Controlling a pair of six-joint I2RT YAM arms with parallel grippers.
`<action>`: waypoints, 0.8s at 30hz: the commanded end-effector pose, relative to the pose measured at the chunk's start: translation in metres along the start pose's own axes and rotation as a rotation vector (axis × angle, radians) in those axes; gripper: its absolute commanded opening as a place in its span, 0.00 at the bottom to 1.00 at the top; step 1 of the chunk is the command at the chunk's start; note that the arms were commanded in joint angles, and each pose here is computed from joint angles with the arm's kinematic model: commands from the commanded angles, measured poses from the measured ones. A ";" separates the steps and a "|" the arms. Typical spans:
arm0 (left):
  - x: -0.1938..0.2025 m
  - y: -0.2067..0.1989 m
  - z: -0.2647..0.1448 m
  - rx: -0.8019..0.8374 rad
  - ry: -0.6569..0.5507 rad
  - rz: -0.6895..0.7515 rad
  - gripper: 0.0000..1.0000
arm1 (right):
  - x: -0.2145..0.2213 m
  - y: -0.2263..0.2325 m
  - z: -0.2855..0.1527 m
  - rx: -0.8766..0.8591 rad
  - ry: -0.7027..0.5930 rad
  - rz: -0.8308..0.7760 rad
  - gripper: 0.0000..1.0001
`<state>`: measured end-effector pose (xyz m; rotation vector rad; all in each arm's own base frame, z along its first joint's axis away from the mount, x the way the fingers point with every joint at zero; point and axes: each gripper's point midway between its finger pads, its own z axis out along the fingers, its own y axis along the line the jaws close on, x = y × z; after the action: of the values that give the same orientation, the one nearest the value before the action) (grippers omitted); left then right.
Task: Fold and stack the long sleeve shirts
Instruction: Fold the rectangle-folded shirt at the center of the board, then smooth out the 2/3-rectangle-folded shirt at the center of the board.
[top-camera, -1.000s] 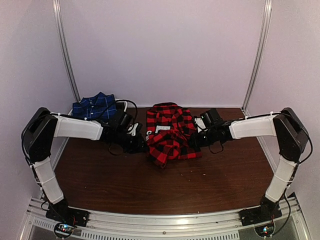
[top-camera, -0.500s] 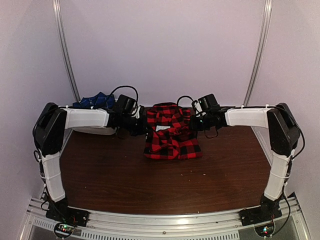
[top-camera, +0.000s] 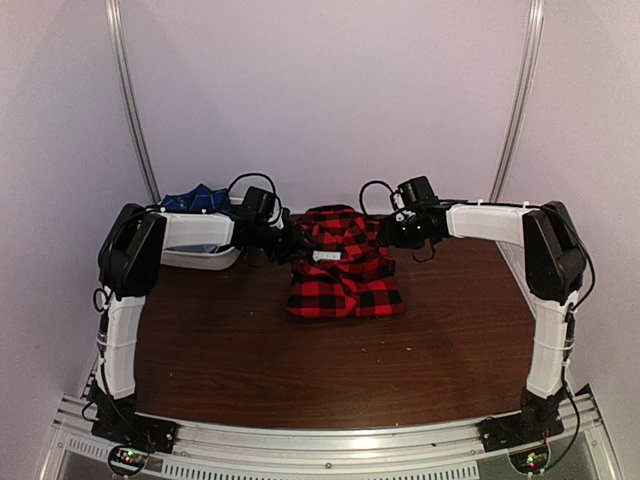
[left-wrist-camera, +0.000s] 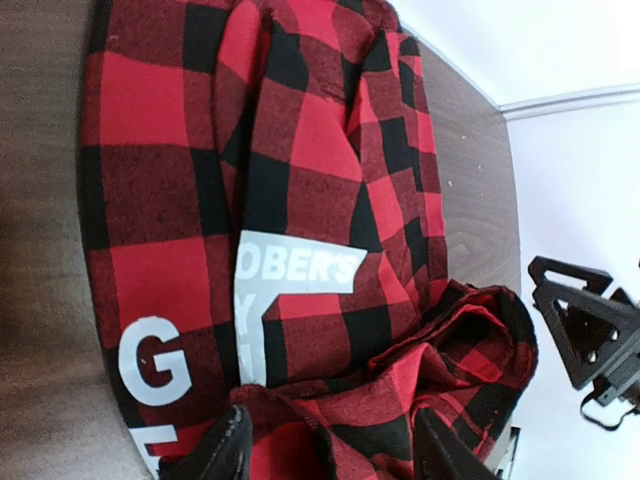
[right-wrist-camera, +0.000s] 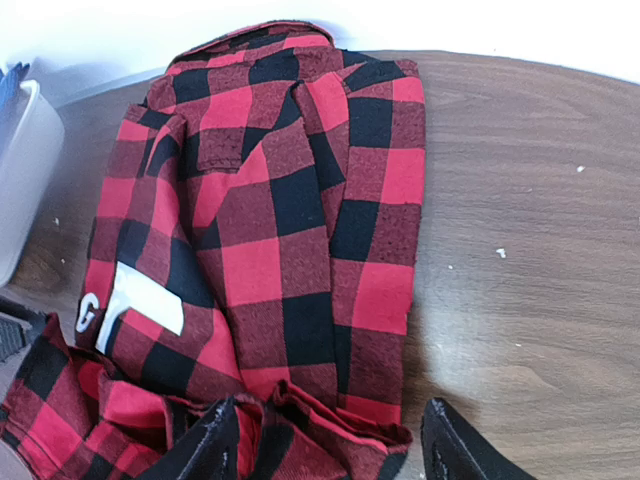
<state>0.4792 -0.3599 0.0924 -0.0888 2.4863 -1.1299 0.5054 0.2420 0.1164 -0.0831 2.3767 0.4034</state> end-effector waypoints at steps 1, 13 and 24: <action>-0.013 -0.020 -0.012 0.053 -0.037 0.020 0.61 | -0.015 0.014 -0.045 0.024 -0.074 -0.067 0.64; -0.026 -0.049 -0.062 0.064 -0.149 0.145 0.80 | 0.045 0.059 -0.072 -0.105 -0.033 -0.171 0.61; 0.000 -0.044 -0.080 0.032 -0.117 0.172 0.63 | 0.061 0.078 -0.028 -0.169 0.057 -0.261 0.35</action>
<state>0.4549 -0.3386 0.1517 0.0197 2.3664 -1.0844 0.4088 0.2992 0.1190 -0.4353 2.3616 0.4920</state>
